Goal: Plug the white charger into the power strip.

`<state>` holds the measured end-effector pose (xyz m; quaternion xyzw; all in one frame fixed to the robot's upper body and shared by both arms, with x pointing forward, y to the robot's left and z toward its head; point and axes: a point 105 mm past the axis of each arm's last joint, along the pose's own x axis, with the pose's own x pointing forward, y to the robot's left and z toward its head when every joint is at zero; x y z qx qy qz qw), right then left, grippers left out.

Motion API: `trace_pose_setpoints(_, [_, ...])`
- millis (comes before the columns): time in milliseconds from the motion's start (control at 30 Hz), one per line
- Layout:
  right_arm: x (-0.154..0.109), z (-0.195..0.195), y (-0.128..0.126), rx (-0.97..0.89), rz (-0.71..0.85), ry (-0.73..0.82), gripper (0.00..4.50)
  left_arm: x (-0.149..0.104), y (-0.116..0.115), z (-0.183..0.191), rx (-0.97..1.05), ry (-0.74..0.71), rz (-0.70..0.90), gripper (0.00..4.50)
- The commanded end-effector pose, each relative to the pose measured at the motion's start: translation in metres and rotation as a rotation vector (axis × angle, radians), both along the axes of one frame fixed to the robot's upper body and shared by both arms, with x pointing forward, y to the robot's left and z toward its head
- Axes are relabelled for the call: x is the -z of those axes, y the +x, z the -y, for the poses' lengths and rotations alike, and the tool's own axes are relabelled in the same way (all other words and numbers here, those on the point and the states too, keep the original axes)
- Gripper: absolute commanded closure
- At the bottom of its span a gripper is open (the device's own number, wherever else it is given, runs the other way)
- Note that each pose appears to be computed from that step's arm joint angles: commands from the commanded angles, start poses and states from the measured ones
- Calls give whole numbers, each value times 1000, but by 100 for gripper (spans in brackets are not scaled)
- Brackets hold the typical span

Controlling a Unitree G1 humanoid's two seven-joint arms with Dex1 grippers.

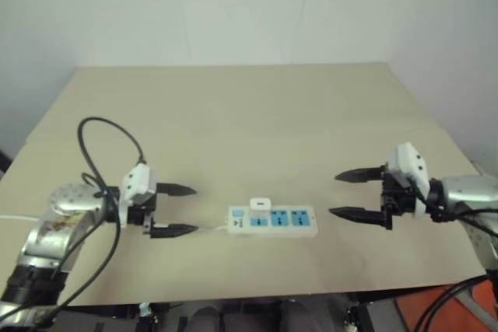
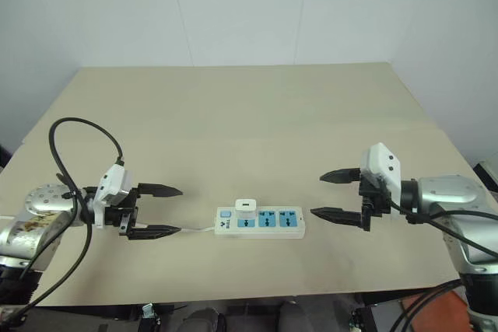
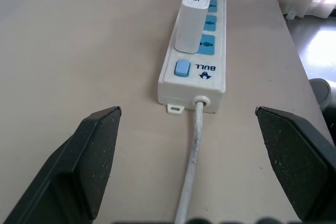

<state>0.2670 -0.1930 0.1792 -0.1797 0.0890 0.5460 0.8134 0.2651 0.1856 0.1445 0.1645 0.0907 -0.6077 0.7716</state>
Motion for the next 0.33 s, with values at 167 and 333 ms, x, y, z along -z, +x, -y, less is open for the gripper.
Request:
trace_pose_setpoints(167, [-12,4,-1,33,85,18,0,-16,-9,-10,-36,4,25,3])
trace_pose_setpoints(333, [-7,1,0,19,87,13,0,-18,-13,-15,-60,18,26,3])
